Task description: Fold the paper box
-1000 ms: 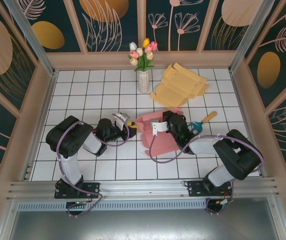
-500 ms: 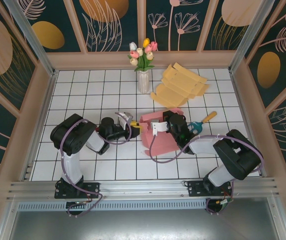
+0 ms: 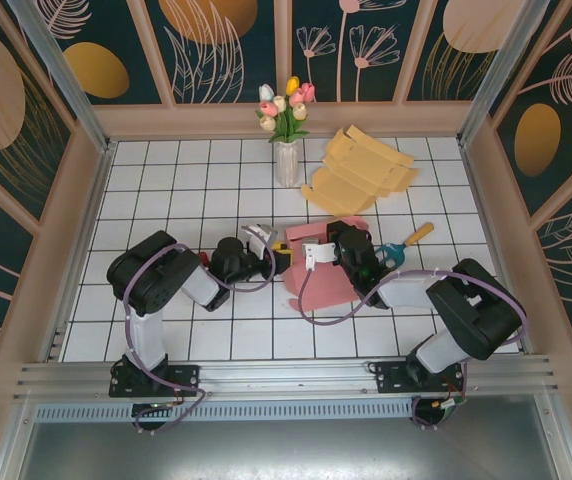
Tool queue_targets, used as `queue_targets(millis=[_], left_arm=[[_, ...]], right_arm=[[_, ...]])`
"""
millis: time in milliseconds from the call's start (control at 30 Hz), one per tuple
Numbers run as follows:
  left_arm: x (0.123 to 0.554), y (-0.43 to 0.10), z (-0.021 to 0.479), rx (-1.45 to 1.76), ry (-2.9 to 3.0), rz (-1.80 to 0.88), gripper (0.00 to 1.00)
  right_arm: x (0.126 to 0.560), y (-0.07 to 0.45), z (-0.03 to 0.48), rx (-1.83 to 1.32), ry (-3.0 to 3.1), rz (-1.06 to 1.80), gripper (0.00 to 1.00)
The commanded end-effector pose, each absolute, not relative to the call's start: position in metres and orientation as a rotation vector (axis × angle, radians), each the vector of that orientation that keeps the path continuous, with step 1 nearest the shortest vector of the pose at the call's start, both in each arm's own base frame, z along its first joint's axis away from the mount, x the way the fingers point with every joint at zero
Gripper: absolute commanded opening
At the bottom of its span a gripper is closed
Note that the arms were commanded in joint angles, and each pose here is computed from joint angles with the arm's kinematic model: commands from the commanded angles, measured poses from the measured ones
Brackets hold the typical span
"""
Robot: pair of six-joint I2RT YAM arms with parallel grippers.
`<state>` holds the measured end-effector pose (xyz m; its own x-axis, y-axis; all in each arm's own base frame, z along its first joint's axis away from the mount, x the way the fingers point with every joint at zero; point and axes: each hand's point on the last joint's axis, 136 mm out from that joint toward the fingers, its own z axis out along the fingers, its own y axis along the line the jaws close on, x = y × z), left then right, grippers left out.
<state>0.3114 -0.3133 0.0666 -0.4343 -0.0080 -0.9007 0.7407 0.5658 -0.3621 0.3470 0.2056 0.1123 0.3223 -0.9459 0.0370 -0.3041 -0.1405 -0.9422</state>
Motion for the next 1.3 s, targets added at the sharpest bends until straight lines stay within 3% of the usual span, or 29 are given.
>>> queue_targets(millis=[0, 1267], left_arm=[[0.329, -0.312, 0.090, 0.491, 1.770, -0.913, 0.38], [0.347, -0.331, 0.079, 0.255, 1.719, -0.907, 0.39]], right_arm=[[0.329, 0.205, 0.070, -1.809, 1.191, -0.788, 0.00], [0.326, 0.207, 0.055, -1.849, 1.192, -0.822, 0.00]])
